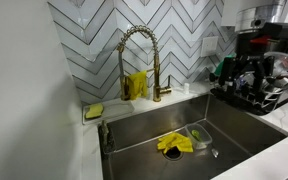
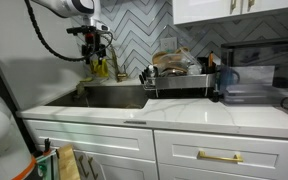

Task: Remove the sponge from the case inside the sink on the left and put it on the top left side of the sink

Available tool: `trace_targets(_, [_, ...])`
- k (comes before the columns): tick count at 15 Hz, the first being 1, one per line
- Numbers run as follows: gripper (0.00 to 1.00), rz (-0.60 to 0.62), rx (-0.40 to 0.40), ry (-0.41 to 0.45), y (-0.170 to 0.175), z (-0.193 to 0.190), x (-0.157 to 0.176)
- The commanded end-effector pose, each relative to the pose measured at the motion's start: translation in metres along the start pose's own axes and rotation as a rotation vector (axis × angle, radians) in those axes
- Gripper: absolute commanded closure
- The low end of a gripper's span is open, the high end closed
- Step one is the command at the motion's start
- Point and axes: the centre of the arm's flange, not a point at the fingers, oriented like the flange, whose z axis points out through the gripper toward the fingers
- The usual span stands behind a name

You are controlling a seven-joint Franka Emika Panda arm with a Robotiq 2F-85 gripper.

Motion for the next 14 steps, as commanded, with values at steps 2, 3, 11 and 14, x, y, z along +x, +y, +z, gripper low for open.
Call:
trace_targets(2, [0.0, -0.119, 0.124, -0.073, -0.039, 0.002, 0.051])
trace_targets(3, [0.0, -0.137, 0.161, -0.096, -0.046, 0.004, 0.059])
trace_targets(11, [0.0, -0.191, 0.204, -0.114, -0.06, 0.021, 0.074])
trace_targets(14, [0.0, -0.263, 0.228, -0.133, -0.082, 0.024, 0.095])
